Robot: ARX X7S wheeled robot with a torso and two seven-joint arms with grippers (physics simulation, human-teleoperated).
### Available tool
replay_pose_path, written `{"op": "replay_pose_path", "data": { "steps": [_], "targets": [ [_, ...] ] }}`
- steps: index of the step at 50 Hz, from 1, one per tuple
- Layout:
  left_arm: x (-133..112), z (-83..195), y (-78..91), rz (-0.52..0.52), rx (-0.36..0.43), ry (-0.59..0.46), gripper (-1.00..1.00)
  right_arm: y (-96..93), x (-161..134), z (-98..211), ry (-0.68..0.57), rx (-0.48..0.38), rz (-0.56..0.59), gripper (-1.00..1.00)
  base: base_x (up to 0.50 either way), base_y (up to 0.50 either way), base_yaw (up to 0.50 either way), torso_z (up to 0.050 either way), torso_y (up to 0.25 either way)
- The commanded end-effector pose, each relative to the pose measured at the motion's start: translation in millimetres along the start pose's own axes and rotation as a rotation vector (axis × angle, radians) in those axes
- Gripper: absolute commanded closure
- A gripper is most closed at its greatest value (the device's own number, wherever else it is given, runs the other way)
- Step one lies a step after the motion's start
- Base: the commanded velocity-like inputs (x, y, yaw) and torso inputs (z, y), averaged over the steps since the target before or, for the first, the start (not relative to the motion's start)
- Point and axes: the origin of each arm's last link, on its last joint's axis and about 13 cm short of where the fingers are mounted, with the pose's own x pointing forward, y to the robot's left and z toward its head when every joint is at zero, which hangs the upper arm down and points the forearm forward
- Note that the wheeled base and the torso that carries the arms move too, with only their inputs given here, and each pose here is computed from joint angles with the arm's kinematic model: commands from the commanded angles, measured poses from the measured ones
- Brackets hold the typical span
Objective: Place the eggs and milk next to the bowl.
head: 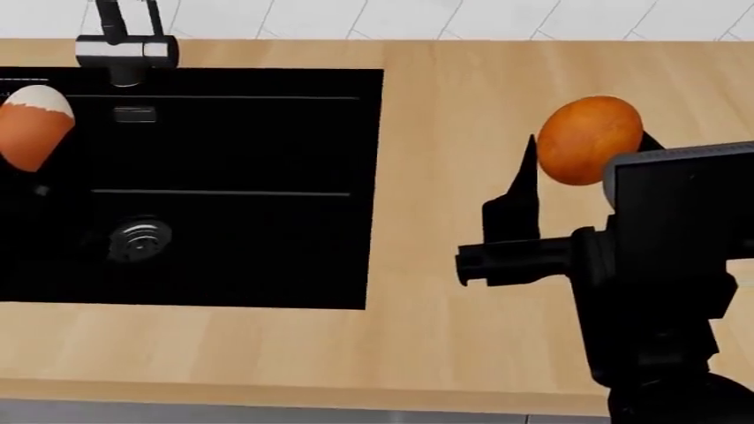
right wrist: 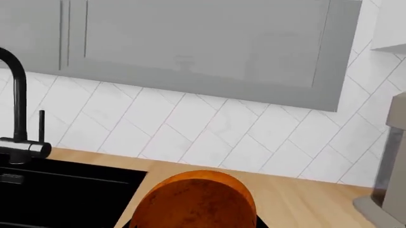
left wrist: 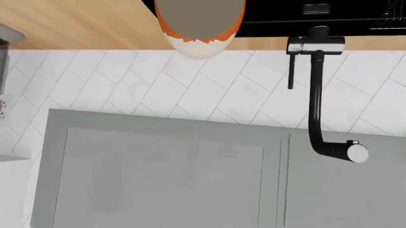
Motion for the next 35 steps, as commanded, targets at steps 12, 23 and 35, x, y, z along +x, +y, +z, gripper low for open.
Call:
{"op": "replay_pose_path", "data": {
  "steps": [12,23,35],
  "targets": [
    [-4.1,-0.5,-1.6,-0.001,-0.018,0.006,1.0,2.3,-1.8,-3.1,0.008,-0.001,0.022,1.0,0.0,0.5,0.0,0.0,0.0],
    [-3.4,-1.4,-0.8,0.0,-0.021,0.006,1.0,2.7,-1.1,-3.5,0.013,-0.002,0.024,1.0,0.0,0.5,0.0,0.0,0.0],
    [-2.1,-2.3,-0.7,0.0,-0.025,0.007,1.0,2.8,-0.1,-3.8,0.018,-0.003,0.029,1.0,0.0,0.5,0.0,0.0,0.0]
  ]
}}
